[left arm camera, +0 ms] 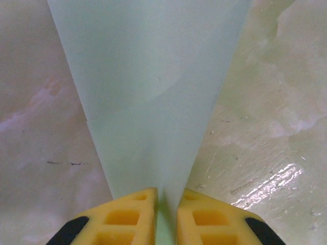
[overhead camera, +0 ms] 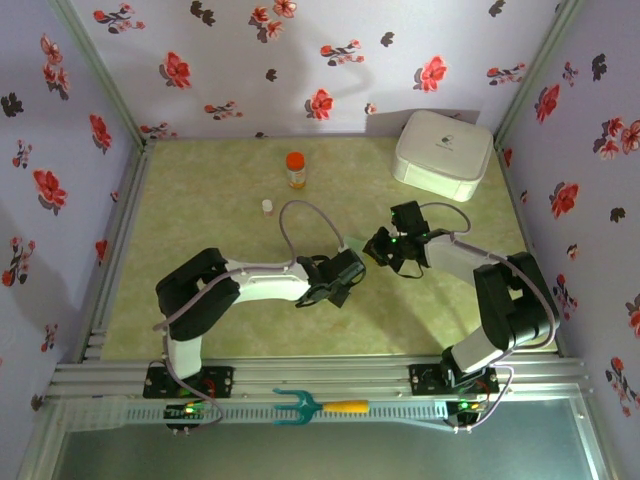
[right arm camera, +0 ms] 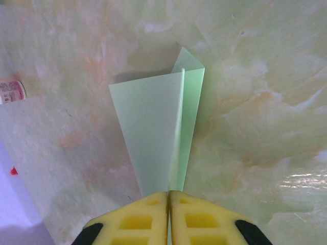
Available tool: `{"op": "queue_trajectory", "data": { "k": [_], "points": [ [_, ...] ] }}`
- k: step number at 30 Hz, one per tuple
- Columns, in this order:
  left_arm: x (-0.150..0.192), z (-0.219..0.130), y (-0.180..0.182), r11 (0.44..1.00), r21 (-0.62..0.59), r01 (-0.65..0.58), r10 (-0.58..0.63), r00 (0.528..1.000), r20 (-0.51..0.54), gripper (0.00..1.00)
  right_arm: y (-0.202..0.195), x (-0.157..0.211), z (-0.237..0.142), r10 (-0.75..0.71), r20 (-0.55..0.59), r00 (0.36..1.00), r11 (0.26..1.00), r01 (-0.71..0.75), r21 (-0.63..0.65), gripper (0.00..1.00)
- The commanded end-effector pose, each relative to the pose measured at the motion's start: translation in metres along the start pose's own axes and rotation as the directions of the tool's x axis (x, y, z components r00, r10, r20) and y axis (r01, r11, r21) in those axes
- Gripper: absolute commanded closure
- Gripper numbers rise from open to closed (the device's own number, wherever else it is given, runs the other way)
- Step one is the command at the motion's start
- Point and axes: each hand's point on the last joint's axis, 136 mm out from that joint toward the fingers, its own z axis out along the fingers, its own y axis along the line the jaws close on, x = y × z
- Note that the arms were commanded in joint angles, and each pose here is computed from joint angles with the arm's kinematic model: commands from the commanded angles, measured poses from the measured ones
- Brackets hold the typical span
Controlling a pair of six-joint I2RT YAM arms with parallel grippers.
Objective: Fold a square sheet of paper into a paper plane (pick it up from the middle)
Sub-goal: Fold the wing for the fifth time at the center of the table.
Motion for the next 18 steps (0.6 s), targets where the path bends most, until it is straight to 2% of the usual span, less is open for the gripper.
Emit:
{"op": "queue_trajectory", "data": {
  "k": [1, 6, 9, 11, 18],
  "points": [
    [-0.0058, -0.0103, 0.0036, 1.000, 0.002, -0.017, 0.016, 0.999, 0.029, 0.82, 0.0034, -0.0004, -0.0007, 0.005, -0.001, 1.000, 1.000, -0.005, -0.023, 0.92],
    [-0.0059, -0.0098, 0.0035, 1.000, 0.001, -0.019, 0.019, 0.999, 0.027, 0.85, 0.0001, 0.0012, 0.0023, 0.017, -0.006, 1.000, 1.000, -0.017, -0.024, 0.93],
    [-0.0059, -0.0098, 0.0036, 1.000, 0.000, -0.019, 0.019, 0.999, 0.027, 0.87, -0.0011, 0.0016, 0.0032, 0.023, -0.008, 1.000, 1.000, -0.023, -0.019, 0.78],
    [-0.0063, -0.0101, 0.0034, 1.000, 0.001, -0.018, 0.018, 0.999, 0.028, 0.87, -0.0018, 0.0011, 0.0041, 0.025, -0.008, 1.000, 1.000, -0.025, -0.019, 0.76],
    [-0.0068, -0.0105, 0.0030, 1.000, 0.003, -0.021, 0.021, 0.999, 0.029, 0.87, 0.0011, 0.0018, 0.0078, 0.022, -0.023, 0.999, 0.999, -0.023, -0.037, 0.83]
  ]
}}
